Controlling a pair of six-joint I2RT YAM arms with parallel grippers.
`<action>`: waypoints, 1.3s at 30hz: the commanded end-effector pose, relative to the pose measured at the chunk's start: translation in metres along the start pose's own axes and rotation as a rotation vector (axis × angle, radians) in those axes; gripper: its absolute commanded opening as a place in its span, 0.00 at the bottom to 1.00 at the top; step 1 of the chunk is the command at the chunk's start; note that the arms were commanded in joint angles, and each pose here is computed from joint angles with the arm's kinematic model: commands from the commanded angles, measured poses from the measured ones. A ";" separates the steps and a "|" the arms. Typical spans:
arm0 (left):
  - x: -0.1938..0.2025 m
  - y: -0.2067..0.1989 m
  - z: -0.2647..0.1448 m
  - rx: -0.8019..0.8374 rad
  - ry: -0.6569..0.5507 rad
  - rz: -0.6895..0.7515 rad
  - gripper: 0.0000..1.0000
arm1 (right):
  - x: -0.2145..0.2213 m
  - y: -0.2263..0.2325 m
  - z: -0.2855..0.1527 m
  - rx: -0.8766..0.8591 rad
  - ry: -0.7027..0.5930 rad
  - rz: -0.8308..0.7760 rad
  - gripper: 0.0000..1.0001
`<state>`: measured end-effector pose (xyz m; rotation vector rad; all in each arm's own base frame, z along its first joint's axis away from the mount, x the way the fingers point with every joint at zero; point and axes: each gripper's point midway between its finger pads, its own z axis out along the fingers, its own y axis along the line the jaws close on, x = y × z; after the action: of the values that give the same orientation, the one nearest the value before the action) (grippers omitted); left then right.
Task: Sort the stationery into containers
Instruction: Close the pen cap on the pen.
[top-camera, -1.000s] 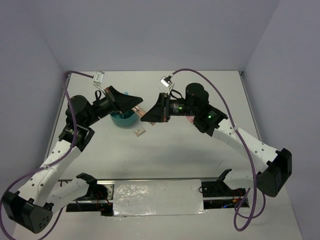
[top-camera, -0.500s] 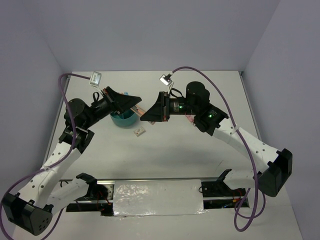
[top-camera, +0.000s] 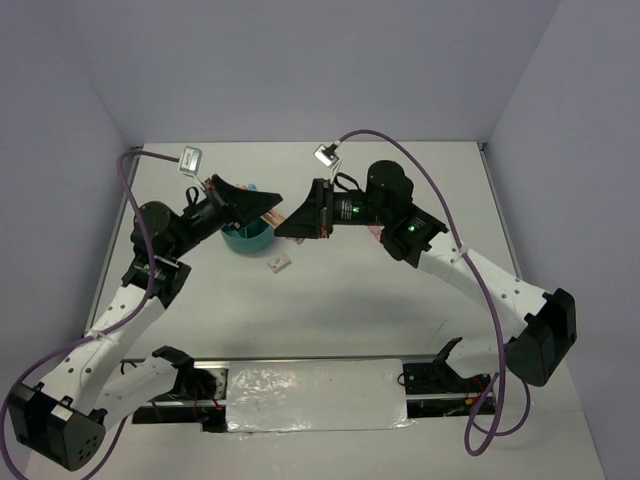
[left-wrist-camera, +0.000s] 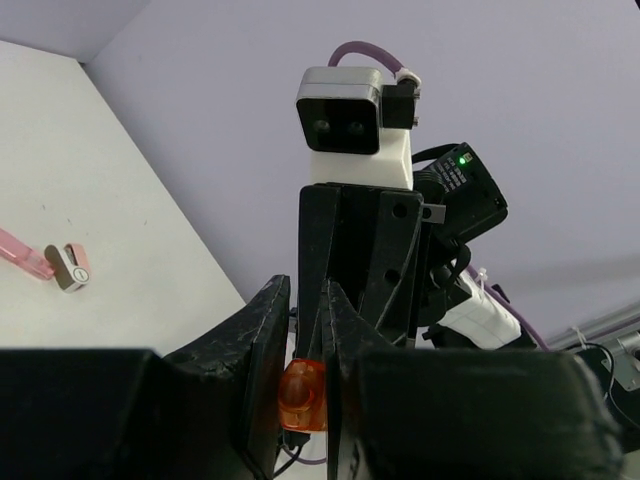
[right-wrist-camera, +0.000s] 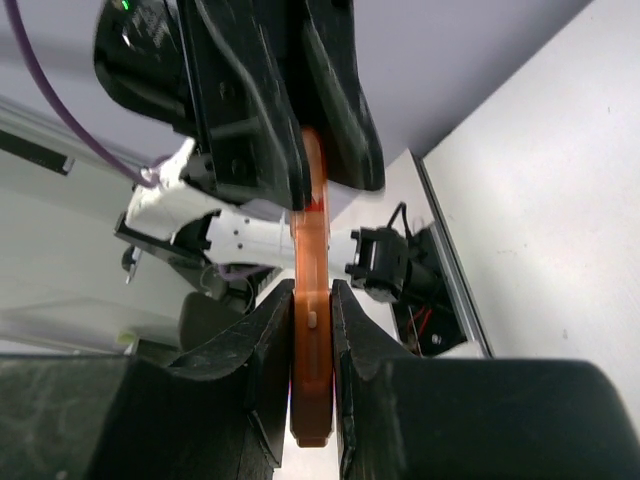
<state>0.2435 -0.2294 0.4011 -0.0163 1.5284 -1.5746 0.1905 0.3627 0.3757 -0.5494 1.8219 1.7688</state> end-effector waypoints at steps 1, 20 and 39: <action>0.021 0.009 -0.004 0.000 0.080 -0.007 0.00 | -0.055 0.067 -0.001 -0.168 -0.155 -0.175 0.00; 0.119 0.003 -0.006 0.021 0.281 -0.062 0.00 | -0.118 0.070 0.065 -0.194 -0.119 -0.187 0.00; 0.001 0.006 -0.010 -0.279 -0.050 0.190 0.00 | -0.062 0.011 0.012 -0.016 -0.067 -0.157 0.72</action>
<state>0.2418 -0.2198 0.4270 -0.1313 1.4652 -1.2771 0.2109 0.3842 0.3979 -0.7299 1.8182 1.7975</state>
